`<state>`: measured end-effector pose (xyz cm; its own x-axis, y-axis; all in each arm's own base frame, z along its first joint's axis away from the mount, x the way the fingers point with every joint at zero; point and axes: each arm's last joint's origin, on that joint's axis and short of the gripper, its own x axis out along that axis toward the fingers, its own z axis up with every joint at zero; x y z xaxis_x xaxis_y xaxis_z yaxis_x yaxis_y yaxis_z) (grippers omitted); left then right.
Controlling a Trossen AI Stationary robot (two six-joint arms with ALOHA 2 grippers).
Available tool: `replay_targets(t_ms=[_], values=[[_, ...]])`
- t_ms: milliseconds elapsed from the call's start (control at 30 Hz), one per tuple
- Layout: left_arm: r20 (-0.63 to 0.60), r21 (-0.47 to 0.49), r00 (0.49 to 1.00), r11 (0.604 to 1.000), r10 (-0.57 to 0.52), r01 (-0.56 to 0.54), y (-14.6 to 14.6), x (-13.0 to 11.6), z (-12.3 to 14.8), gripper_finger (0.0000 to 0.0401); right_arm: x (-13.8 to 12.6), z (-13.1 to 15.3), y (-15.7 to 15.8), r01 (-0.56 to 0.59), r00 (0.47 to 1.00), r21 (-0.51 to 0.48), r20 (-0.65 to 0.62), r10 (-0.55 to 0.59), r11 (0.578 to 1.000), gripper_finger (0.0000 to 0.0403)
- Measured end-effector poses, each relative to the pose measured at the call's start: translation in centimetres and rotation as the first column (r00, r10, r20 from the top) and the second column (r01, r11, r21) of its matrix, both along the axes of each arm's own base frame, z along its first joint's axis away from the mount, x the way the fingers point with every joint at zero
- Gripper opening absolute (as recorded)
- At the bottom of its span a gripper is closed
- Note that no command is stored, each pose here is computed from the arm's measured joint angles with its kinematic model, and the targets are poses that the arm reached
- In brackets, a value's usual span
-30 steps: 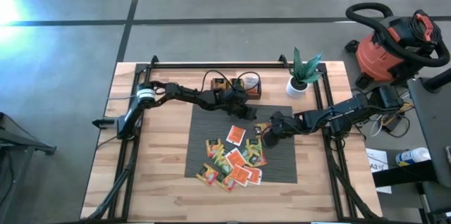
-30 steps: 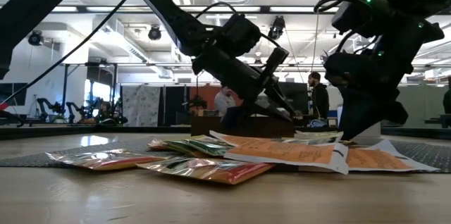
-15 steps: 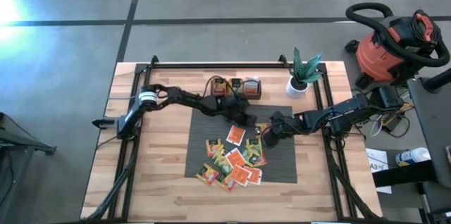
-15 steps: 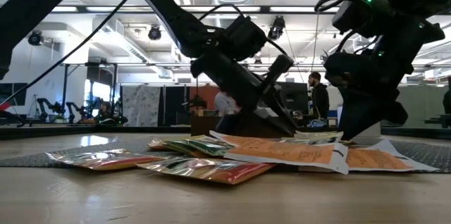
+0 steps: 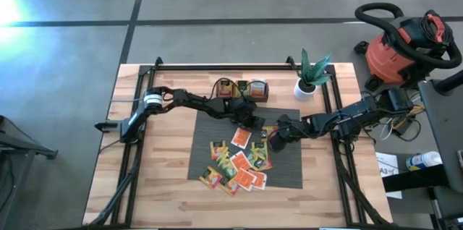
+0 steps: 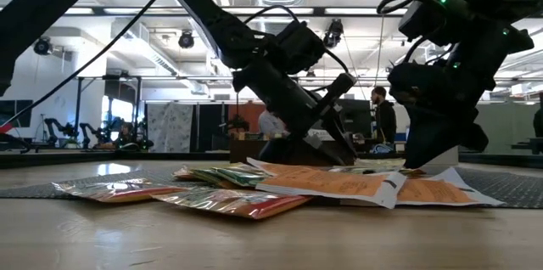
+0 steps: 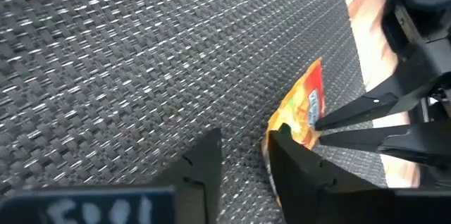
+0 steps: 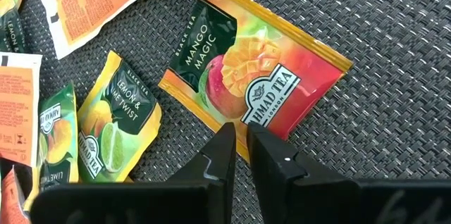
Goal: Pick & Place Tea
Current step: Put the orange tea bag into the left section of the wooden organizer
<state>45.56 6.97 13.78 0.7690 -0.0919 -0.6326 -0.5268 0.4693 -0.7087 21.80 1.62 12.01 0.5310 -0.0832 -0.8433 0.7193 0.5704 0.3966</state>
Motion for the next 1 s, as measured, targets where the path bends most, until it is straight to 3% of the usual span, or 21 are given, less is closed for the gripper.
replay_targets(t_ms=[167, 1000], values=[[0.014, -0.007, 1.0, 1.0, 0.0, 0.001, 0.0, 0.3, 0.4, 0.0137, 0.0, 0.0, 0.0, -0.001, 1.0, 0.0, 0.001, 0.001, 1.0, 0.0043], [0.067, 0.002, 0.997, 0.999, -0.048, 0.047, -1.8, 1.2, -0.3, 0.0137, 0.1, 0.1, 0.0, -0.009, 1.0, -0.004, 0.018, 0.009, 1.0, 0.0043]])
